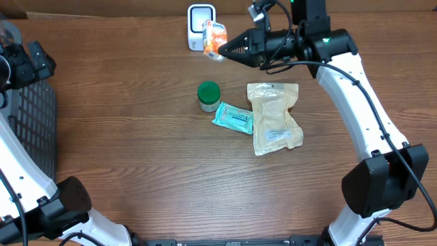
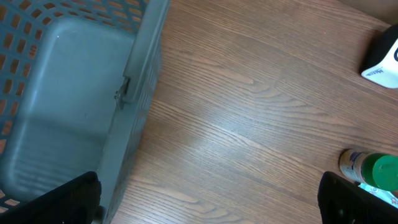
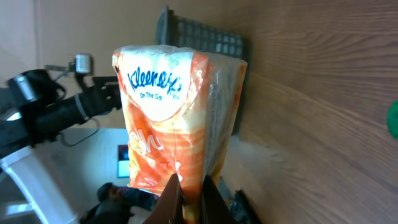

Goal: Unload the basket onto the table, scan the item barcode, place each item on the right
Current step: 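Hold the orange tissue pack in front of the white scanner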

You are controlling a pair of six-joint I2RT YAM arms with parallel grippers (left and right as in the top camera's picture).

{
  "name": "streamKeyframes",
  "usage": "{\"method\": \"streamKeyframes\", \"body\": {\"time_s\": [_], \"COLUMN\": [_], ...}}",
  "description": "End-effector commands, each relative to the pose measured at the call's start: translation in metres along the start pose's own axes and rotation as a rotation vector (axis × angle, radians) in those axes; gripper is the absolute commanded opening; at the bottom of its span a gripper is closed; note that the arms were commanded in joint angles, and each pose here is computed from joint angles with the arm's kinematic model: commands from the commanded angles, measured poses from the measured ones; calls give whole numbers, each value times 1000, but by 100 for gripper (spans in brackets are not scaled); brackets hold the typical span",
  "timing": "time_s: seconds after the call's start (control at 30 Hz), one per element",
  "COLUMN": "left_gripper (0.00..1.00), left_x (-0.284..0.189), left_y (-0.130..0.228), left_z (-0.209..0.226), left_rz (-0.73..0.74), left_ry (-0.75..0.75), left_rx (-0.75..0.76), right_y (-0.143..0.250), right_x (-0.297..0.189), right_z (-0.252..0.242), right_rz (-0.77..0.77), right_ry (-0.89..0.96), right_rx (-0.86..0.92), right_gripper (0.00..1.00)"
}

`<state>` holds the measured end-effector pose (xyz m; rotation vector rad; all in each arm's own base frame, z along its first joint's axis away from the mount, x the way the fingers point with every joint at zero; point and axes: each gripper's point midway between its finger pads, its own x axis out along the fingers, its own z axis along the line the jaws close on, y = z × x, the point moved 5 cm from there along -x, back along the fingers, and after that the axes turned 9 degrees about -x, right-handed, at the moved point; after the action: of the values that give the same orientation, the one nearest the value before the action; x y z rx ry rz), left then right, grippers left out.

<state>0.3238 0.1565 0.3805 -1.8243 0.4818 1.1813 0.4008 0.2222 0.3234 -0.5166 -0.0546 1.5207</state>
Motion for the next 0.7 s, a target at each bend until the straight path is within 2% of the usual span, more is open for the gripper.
{"method": "streamKeyframes", "body": {"time_s": [0.0, 0.17, 0.33, 0.4, 0.43, 0.57, 0.67], "left_gripper": [100, 100, 100, 100, 99, 99, 100], "left_x": [-8, -8, -8, -8, -8, -8, -8], "left_y": [0, 0, 0, 0, 0, 0, 0], "left_z": [-3, -3, -3, -3, -3, -3, -3], "left_rz": [-24, -24, -24, -23, -23, -23, -24], "left_ry": [7, 7, 7, 7, 7, 7, 7], "left_rx": [27, 27, 27, 27, 27, 27, 27], "right_y": [-16, -47, -79, -86, -91, -108, -127], "right_x": [-6, -18, -39, -41, -41, -26, 2], "right_z": [7, 23, 11, 5, -1, -16, -34], "right_rz": [-80, -253, -527, -580, -617, -664, -620], "right_ry": [78, 259, 736, 904, 1047, 1317, 1441], "right_rx": [-57, -159, -314, -387, -449, -627, -861], "right_gripper": [4, 4, 4, 4, 4, 4, 4]}}
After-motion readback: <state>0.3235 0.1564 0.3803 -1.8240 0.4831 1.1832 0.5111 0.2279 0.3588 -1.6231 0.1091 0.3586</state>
